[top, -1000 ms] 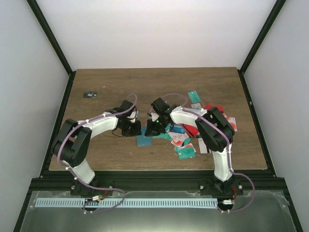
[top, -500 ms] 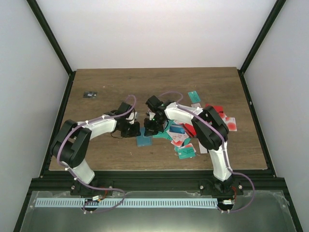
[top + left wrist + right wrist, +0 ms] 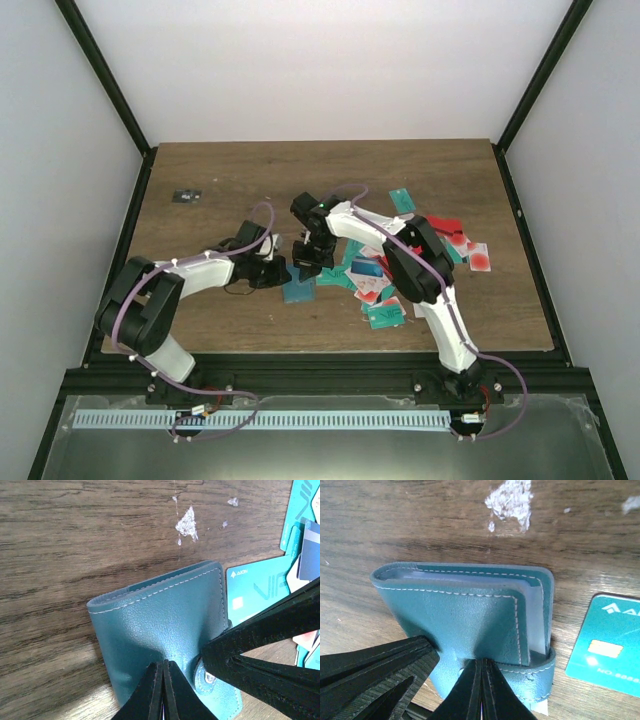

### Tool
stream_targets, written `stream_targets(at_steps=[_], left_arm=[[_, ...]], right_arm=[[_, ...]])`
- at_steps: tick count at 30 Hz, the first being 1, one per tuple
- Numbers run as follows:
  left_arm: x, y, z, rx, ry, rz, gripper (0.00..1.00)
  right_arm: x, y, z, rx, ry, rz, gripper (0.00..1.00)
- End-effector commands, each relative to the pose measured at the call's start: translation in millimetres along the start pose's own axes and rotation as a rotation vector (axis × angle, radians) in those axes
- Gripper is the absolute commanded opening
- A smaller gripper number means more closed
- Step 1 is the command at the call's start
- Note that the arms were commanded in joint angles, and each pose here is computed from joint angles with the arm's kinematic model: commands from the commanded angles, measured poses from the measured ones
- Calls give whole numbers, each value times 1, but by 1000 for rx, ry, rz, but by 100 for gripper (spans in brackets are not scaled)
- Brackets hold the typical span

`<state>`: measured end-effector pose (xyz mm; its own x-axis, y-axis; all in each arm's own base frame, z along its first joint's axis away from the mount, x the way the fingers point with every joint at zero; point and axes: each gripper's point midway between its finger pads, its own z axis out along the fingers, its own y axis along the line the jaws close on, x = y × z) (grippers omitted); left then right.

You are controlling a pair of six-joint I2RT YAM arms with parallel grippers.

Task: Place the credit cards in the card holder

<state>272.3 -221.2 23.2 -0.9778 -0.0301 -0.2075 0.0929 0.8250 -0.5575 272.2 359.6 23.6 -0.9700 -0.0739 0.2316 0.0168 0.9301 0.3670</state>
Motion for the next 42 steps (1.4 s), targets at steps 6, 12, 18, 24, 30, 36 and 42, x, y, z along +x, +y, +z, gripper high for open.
stream_targets(at_steps=[6,12,18,24,30,36,42], left_arm=[[33,9,6,-60,116,-44,4],[14,-6,-7,-68,92,-6,4],[0,-13,-13,-84,74,19,4],[-8,-24,-22,-71,53,33,4],[-17,-36,-41,-60,8,65,5],[-24,-46,-61,-53,-56,88,12],[-27,-50,-78,-53,-110,103,38]], right_arm=[[-10,-55,41,251,-73,-33,7],[-13,15,-19,-7,-197,-173,24],[-15,41,-77,-107,-322,-227,34],[-13,38,-122,-120,-441,-259,75],[-13,29,-166,-158,-589,-330,100],[-14,11,-214,-193,-722,-352,100],[-9,-6,-225,-192,-760,-339,100]])
